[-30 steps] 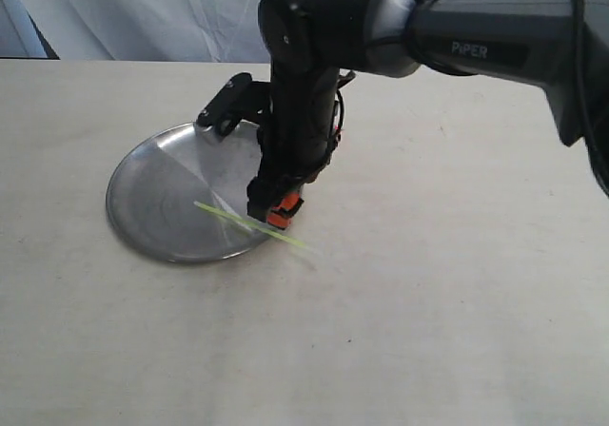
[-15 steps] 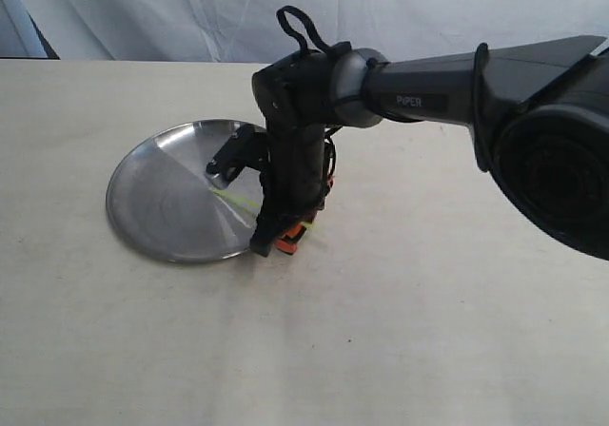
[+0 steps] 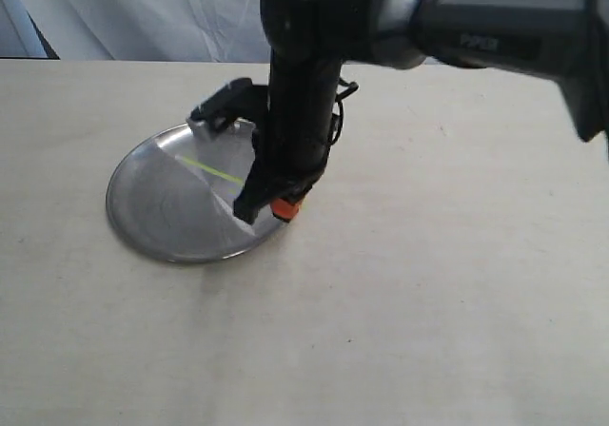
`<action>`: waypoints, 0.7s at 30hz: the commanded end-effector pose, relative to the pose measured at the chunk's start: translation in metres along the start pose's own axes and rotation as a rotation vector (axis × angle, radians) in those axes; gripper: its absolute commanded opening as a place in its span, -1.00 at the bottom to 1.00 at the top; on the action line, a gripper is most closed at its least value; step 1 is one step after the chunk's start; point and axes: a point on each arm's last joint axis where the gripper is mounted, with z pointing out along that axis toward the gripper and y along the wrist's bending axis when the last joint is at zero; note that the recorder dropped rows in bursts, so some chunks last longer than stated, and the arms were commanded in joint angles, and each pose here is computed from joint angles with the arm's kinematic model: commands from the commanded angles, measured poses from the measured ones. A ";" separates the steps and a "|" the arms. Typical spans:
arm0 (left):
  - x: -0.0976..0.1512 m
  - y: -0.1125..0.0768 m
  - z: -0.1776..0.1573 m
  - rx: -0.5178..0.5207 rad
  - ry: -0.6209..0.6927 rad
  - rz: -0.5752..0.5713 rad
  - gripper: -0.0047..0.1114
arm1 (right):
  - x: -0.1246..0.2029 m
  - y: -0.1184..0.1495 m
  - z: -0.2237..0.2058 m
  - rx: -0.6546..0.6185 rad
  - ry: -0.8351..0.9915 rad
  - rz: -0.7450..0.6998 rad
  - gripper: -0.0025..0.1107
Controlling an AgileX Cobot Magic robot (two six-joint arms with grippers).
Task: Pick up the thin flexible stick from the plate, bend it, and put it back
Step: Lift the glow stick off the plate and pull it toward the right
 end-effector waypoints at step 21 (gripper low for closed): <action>-0.024 -0.019 -0.006 0.323 -0.165 -0.910 -0.92 | 0.124 0.121 -0.090 -0.211 -0.561 0.261 -0.97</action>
